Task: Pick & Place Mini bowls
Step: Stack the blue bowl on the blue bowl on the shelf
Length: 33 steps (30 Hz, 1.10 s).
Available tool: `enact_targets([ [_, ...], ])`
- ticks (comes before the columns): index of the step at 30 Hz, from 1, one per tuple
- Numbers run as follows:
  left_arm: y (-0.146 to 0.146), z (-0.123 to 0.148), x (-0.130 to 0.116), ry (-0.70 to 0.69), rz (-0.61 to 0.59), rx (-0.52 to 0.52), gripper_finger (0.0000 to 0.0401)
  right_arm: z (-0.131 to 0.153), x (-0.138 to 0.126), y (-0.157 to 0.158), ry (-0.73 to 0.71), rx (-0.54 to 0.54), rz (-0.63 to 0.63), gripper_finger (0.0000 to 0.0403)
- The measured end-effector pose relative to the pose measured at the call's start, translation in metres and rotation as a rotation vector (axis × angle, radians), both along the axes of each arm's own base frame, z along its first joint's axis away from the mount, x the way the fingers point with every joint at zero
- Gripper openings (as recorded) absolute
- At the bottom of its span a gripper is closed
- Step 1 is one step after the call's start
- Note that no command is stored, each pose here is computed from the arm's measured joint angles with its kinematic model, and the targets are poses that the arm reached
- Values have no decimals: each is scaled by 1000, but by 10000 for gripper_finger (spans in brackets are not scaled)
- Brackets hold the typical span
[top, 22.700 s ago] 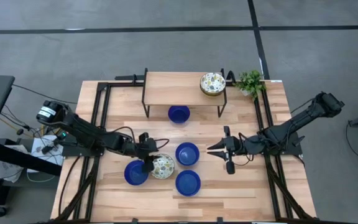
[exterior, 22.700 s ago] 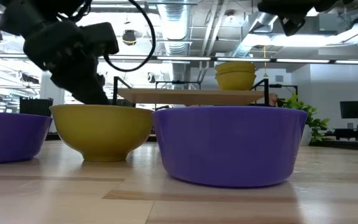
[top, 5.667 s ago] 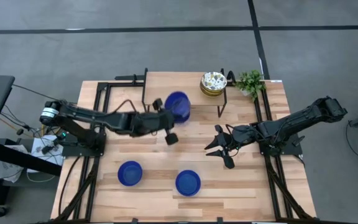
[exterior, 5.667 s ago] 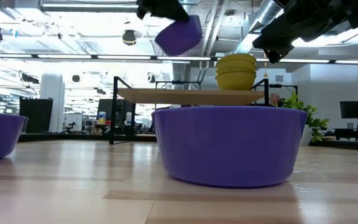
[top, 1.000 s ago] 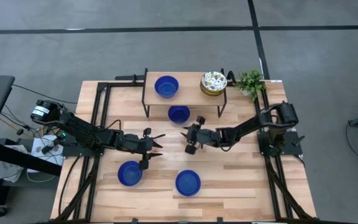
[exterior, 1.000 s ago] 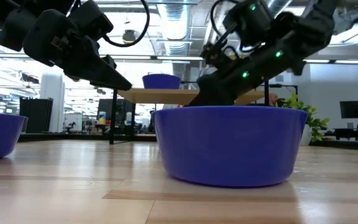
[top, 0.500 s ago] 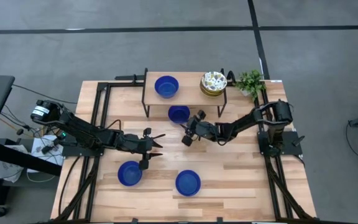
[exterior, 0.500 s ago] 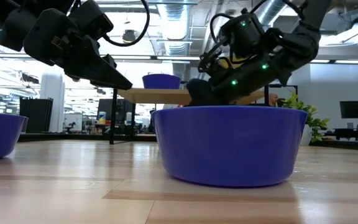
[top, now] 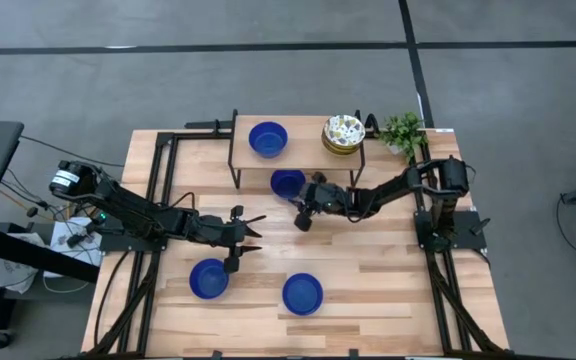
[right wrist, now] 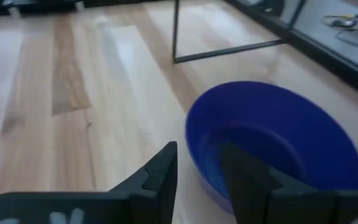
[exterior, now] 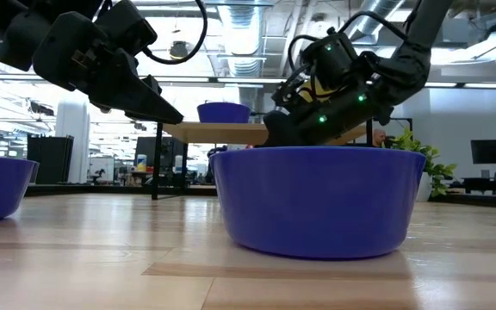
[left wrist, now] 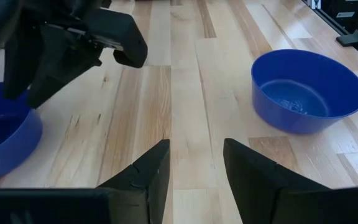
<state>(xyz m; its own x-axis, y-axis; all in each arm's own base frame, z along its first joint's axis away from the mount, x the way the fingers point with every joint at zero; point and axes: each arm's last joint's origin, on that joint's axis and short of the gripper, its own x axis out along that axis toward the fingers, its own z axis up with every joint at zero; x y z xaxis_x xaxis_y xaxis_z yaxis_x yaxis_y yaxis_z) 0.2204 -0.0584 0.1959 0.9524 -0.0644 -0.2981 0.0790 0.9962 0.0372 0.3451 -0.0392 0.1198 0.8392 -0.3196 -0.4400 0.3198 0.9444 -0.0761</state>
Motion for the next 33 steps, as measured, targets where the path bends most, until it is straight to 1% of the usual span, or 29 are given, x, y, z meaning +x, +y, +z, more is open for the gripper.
enact_targets([
  [6,0,0,0,0,0,0,149,-4,-2,-2,43,30,71,113],
  [9,0,0,0,0,0,0,149,-5,-3,-2,59,35,78,113],
  [17,0,0,0,0,0,0,149,-6,-3,0,63,71,141,113],
  [24,0,0,0,0,0,0,149,-6,-3,0,64,69,145,113],
  [26,0,0,0,0,0,0,149,-6,-3,0,73,37,162,113],
  [29,0,0,0,0,0,0,149,-5,-2,0,86,-40,196,113],
  [33,0,0,0,0,0,0,149,-3,-1,-1,82,-117,178,113],
])
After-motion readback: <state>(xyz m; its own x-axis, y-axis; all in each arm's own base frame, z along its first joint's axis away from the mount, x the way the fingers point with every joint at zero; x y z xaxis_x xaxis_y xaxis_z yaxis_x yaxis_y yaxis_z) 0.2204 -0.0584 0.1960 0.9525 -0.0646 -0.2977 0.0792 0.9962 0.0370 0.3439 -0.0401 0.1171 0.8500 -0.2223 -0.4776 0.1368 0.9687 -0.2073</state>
